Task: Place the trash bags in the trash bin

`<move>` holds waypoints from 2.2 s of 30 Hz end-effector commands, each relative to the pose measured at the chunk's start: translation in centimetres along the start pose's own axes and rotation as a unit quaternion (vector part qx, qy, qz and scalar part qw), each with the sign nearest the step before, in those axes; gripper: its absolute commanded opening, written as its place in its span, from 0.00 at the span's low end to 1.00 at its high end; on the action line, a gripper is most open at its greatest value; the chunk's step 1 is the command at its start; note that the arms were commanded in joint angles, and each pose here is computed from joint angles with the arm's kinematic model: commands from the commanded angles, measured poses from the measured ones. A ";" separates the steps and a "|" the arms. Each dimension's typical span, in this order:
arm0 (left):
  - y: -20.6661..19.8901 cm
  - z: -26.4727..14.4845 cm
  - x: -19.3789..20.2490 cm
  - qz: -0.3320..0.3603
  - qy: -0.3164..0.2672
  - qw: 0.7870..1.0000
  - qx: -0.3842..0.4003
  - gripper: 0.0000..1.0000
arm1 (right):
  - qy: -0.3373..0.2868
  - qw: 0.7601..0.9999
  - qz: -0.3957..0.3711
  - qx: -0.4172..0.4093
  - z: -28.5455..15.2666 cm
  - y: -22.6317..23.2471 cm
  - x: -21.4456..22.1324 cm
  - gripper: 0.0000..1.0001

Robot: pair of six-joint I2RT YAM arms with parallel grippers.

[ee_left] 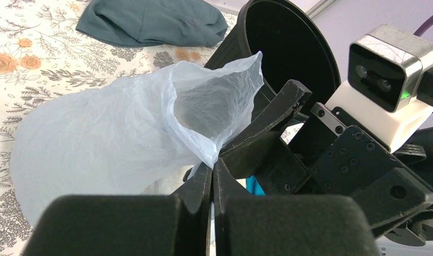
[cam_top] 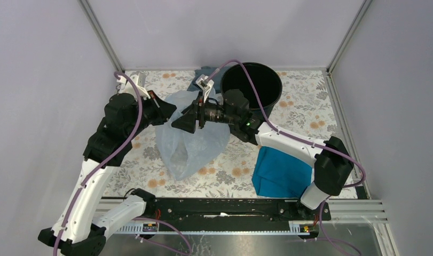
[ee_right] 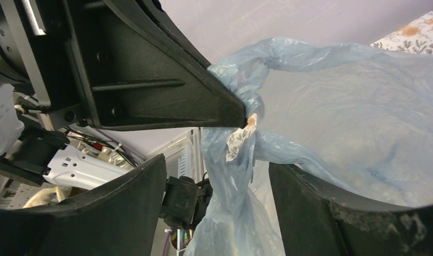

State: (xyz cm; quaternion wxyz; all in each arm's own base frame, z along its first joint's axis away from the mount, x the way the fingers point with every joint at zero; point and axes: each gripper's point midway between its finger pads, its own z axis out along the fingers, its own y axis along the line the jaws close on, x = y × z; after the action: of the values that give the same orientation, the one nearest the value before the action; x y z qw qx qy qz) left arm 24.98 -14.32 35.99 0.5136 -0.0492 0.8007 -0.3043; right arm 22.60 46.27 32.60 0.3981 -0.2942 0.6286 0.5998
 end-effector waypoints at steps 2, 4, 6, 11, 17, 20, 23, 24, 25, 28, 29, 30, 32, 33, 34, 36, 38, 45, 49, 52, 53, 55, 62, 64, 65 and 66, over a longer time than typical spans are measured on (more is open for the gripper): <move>-1.5 0.2 -1.3 0.000 -0.023 0.999 0.032 0.00 | -0.042 0.999 0.026 -0.016 0.7 1.5 -2.3 0.79; -1.8 0.3 -1.2 -0.005 -0.021 0.999 0.040 0.00 | -0.041 0.999 0.025 -0.004 1.5 1.0 -1.8 0.80; -2.0 0.4 -1.1 -0.009 -0.017 0.999 0.048 0.00 | -0.044 0.999 0.014 0.016 1.9 0.7 -1.6 0.79; -2.1 0.1 -1.2 -0.008 -0.020 0.999 0.049 0.00 | -0.072 0.995 0.005 0.064 1.9 -0.3 -2.7 0.46; -1.8 -2.7 -4.2 0.029 -0.072 0.997 0.017 0.54 | -0.088 0.993 0.018 0.070 1.8 0.6 -4.9 0.00; -1.5 -5.8 -6.8 0.049 -0.134 0.990 -0.005 0.88 | -0.093 0.994 0.032 0.056 1.7 1.6 -7.7 0.00; -1.6 -9.7 -9.3 0.057 -0.202 0.978 -0.013 0.99 | -0.083 0.995 0.050 0.027 1.3 2.8 -11.6 0.00; -1.7 -10.9 -10.0 0.057 -0.222 0.973 -0.012 0.99 | -0.087 0.995 0.051 0.020 0.8 3.2 -13.2 0.00; -1.8 -12.1 -10.6 0.058 -0.242 0.969 -0.012 0.99 | -0.097 0.994 0.054 0.013 0.1 3.8 -15.3 0.00; -1.9 -14.9 -11.8 0.053 -0.289 0.956 -0.010 0.99 | -0.128 0.991 0.043 0.005 -2.8 4.8 -20.2 0.00; -1.8 -15.5 -12.1 0.051 -0.299 0.953 -0.013 0.99 | -0.139 0.990 0.025 0.015 -3.9 5.1 -21.8 0.00; -1.6 -15.9 -12.3 0.048 -0.307 0.950 -0.017 0.99 | -0.149 0.988 0.002 0.034 -5.1 5.3 -23.2 0.00; -1.2 -16.3 -12.6 0.045 -0.318 0.947 -0.027 0.99 | -0.151 0.981 -0.041 0.117 -7.5 4.2 -24.5 0.00; -1.1 -16.4 -12.7 0.045 -0.321 0.945 -0.030 0.99 | -0.158 0.973 -0.061 0.156 -8.8 3.7 -25.1 0.00; -1.0 -16.4 -12.8 0.045 -0.323 0.945 -0.032 0.99 | -0.164 0.965 -0.077 0.188 -10.2 3.1 -25.5 0.00; -1.1 -16.0 -12.8 0.048 -0.322 0.945 -0.033 0.99 | -0.178 0.947 -0.100 0.248 -13.1 1.7 -26.0 0.00; -1.3 -15.3 -12.8 0.050 -0.317 0.947 -0.028 0.99 | -0.196 0.926 -0.114 0.300 -16.2 -0.3 -26.0 0.00; -2.0 -11.7 -12.3 0.056 -0.285 0.957 -0.010 0.99 | -0.218 0.874 -0.142 0.411 -24.7 -2.9 -26.3 0.00; -2.4 -10.2 -12.2 0.056 -0.276 0.960 0.000 0.99 | -0.213 0.836 -0.167 0.477 -27.7 -3.7 -26.1 0.00; -3.1 -9.3 -12.3 0.061 -0.270 0.961 0.015 0.99 | -0.215 0.810 -0.174 0.517 -29.8 -4.3 -25.5 0.00; -3.5 -9.0 -12.4 0.066 -0.269 0.961 0.024 0.99 | -0.218 0.806 -0.175 0.522 -30.2 -4.2 -25.2 0.00; -4.6 -8.5 -12.7 0.076 -0.266 0.960 0.047 0.99 | -0.228 0.803 -0.176 0.521 -30.9 -3.5 -24.8 0.00; -9.2 -3.5 -13.1 0.077 -0.211 0.963 0.146 0.99 | -0.195 0.753 -0.189 0.600 -34.3 -5.1 -23.0 0.00; -10.1 -1.6 -12.9 0.067 -0.194 0.964 0.166 0.99 | -0.198 0.735 -0.200 0.618 -35.5 -4.6 -23.3 0.00; -10.4 -1.0 -12.9 0.062 -0.190 0.964 0.176 0.99 | -0.204 0.730 -0.202 0.620 -35.9 -4.4 -23.4 0.00; -10.9 -0.4 -12.9 0.057 -0.184 0.963 0.188 0.99 | -0.206 0.727 -0.208 0.621 -36.1 -4.1 -23.6 0.00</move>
State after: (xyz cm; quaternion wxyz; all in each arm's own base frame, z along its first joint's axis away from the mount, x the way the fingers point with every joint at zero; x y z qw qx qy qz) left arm 27.59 -14.67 49.76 0.6784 0.0003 0.6559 -0.3310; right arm 33.60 10.83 48.09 0.7059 0.0011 0.7024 0.0912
